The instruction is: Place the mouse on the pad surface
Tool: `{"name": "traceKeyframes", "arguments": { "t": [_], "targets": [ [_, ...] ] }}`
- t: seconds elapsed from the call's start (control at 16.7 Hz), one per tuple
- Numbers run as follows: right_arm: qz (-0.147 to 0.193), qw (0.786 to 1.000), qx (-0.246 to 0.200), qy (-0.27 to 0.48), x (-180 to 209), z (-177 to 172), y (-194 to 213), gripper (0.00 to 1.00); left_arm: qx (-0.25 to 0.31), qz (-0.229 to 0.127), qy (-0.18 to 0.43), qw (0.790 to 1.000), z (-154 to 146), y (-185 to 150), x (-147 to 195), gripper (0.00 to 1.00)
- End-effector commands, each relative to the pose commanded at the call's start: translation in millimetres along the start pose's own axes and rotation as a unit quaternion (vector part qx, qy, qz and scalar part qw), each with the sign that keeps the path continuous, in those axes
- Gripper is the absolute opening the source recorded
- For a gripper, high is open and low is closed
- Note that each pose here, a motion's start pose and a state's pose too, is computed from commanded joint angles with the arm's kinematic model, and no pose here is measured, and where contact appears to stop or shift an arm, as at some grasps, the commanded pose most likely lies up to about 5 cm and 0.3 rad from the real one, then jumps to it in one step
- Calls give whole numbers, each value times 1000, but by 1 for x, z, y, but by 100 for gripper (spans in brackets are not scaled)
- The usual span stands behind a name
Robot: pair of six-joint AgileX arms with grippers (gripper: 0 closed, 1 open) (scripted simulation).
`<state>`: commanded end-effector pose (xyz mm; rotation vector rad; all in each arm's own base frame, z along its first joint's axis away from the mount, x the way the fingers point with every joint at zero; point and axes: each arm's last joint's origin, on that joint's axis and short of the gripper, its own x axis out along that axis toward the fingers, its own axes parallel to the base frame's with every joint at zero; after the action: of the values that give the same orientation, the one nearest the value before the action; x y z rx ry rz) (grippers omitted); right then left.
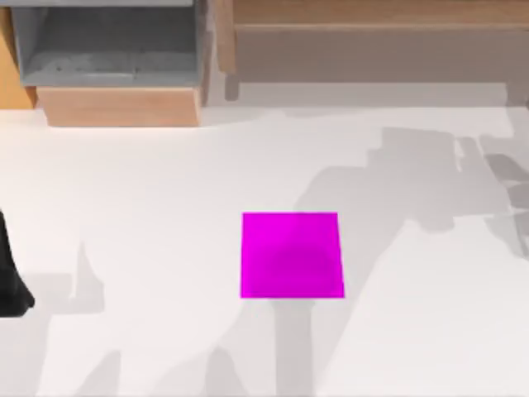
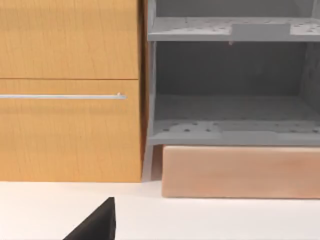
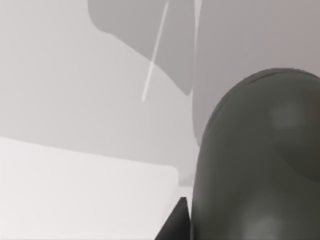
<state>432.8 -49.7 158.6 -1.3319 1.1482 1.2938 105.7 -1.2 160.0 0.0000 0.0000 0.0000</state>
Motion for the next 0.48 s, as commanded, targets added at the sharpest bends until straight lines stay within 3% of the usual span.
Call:
{"name": "traceKeyframes", "arguments": {
  "t": [0.18,0.48],
  "targets": [
    [15,1000,-1,-4,-30,1,3,0,0,0,0,1000,0,0,0,100],
    [3,1000,2,-1,-56,0,5,0,0,0,0,1000,0,0,0,100]
  ]
}}
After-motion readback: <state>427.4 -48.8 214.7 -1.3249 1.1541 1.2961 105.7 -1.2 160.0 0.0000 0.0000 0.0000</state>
